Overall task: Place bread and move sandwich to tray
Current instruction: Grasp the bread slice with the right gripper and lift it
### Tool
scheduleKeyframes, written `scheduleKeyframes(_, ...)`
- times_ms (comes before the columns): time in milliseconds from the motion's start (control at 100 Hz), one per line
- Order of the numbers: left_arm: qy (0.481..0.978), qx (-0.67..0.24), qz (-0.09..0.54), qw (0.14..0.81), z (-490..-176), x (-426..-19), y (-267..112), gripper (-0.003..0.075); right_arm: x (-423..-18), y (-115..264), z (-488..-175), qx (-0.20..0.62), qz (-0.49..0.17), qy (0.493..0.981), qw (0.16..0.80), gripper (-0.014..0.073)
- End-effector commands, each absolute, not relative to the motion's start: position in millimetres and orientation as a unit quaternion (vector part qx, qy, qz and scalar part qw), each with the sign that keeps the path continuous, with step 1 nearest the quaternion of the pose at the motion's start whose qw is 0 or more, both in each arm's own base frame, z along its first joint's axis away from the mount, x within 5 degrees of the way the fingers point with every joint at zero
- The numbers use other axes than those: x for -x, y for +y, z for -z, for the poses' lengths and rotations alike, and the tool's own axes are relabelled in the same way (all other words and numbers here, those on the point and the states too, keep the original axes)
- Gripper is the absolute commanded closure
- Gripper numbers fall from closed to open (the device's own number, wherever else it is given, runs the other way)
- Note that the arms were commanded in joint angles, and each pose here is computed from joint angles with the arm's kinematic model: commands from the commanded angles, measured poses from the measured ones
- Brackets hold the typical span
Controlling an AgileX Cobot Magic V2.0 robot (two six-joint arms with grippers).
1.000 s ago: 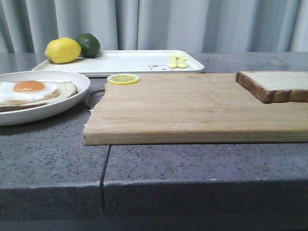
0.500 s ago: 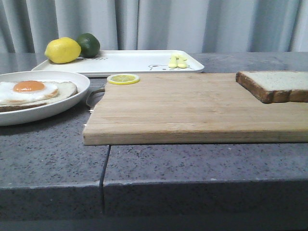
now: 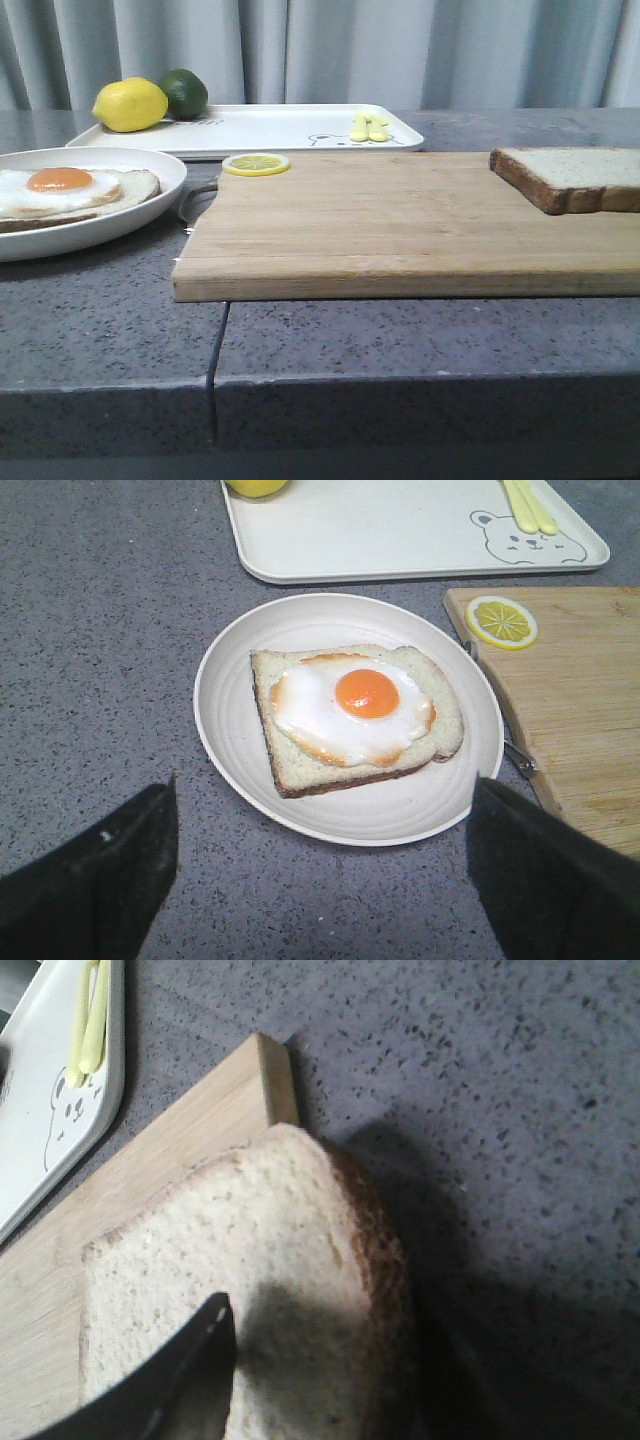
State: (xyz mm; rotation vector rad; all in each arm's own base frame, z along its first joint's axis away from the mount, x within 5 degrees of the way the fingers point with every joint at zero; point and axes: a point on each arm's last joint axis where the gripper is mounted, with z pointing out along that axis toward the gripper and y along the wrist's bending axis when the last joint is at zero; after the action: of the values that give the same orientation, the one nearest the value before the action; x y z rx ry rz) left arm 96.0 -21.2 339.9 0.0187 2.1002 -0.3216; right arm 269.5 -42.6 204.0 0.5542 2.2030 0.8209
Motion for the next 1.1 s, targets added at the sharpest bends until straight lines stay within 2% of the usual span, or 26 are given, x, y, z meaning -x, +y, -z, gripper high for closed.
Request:
scheduleKeyframes(0,0.84,0.003,0.141,0.524,-354.9,-99.6,-21.1,0.0167,-272.4,-42.6,-218.3,-0.204,-0.331,0.839,0.38,0.0347)
scheduleKeyframes(150,0.84,0.003,0.141,0.524,-354.9,-99.6,-21.1,0.0167,-273.0,-45.3,-217.1,-0.212,-0.317,0.841,0.383,0.0595)
scheduleKeyframes(270,0.84,0.003,0.141,0.524,-354.9,-99.6,-21.1,0.0167,-273.1,-47.9,-218.0,-0.222,-0.305,0.84,0.389,0.0671)
scheduleKeyframes(400,0.84,0.003,0.141,0.524,-354.9,-99.6,-21.1,0.0167,-270.4,-46.4,-231.2,-0.223,-0.312,0.827,0.411,0.0681)
scheduleKeyframes(660,0.84,0.003,0.141,0.524,-354.9,-99.6,-21.1,0.0167,-249.4,-28.3,-286.0,-0.217,-0.372,0.768,0.474,0.0683)
scheduleKeyframes(800,0.84,0.003,0.141,0.524,-354.9,-99.6,-21.1,0.0167,-240.2,-2.9,-307.7,-0.192,-0.412,0.743,0.491,0.0683)
scheduleKeyframes(930,0.84,0.003,0.141,0.524,-354.9,-99.6,-21.1,0.0167,-238.5,26.1,-317.4,-0.192,-0.462,0.72,0.481,0.0683)
scheduleKeyframes(1090,0.84,0.003,0.141,0.524,-354.9,-99.6,-21.1,0.0167,-237.4,66.3,-327.3,-0.145,-0.472,0.735,0.464,0.0683)
